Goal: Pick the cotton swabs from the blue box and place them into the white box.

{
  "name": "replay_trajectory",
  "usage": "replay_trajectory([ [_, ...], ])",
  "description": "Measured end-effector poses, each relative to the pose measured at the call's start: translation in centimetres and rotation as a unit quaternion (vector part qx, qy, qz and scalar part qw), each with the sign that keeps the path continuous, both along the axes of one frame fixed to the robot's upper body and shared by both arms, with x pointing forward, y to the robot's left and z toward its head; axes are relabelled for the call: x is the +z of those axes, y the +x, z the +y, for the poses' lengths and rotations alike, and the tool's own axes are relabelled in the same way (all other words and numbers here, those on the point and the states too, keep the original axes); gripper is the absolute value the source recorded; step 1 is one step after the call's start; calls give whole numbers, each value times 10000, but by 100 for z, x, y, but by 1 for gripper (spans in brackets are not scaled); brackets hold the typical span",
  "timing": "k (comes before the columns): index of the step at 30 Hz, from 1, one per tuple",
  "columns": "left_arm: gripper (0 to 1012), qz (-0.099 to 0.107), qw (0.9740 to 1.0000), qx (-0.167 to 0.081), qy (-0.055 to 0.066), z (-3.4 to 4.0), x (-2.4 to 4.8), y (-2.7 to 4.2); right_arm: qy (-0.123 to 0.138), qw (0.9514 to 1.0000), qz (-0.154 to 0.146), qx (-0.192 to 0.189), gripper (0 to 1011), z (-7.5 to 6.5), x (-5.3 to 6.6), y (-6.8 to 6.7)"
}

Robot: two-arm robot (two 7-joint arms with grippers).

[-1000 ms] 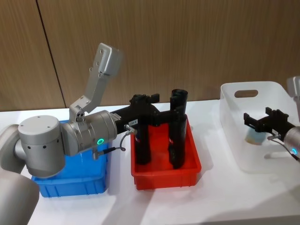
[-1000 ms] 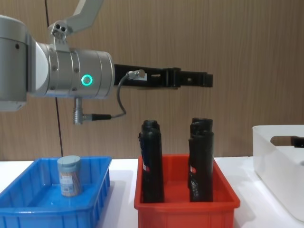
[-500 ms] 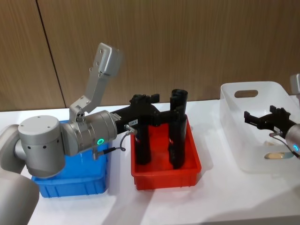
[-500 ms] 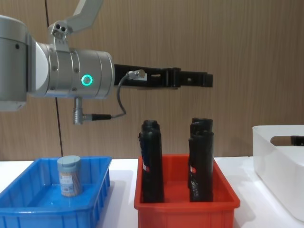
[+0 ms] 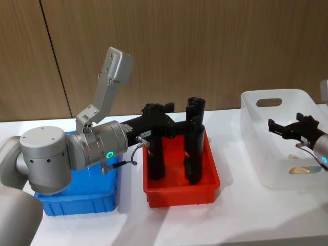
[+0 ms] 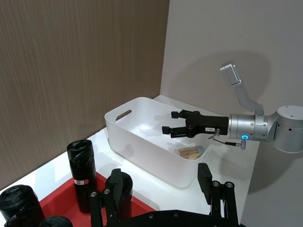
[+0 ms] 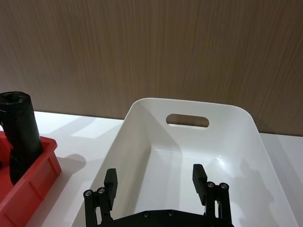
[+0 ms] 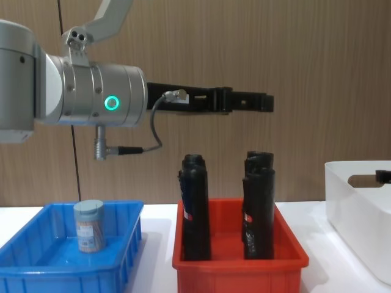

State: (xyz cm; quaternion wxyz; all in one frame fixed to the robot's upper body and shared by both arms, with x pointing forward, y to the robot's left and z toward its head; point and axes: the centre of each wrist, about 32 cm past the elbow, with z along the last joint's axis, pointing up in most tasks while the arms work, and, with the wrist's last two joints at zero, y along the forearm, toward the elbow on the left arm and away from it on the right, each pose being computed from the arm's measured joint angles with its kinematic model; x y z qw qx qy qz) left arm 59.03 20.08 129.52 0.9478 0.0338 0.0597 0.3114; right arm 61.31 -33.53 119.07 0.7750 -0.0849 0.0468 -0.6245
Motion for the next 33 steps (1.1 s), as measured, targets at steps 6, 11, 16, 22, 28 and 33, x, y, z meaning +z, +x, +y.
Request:
replay_trajectory([
  [6, 1004, 0, 10000, 0, 0, 0, 0, 0, 11, 10000, -49, -4, 1002, -5, 4, -12],
  [11, 1004, 0, 10000, 0, 0, 0, 0, 0, 16, 10000, -65, -8, 1002, -6, 4, -17],
  [16, 1004, 0, 10000, 0, 0, 0, 0, 0, 16, 10000, -79, -13, 1002, -7, 6, -21],
  [22, 1004, 0, 10000, 0, 0, 0, 0, 0, 16, 10000, -93, -17, 1002, -9, 7, -25],
  [28, 1004, 0, 10000, 0, 0, 0, 0, 0, 17, 9999, -101, -22, 1002, -11, 8, -26],
  [33, 1004, 0, 10000, 0, 0, 0, 0, 0, 18, 9999, -106, -22, 1001, -10, 9, -27],
])
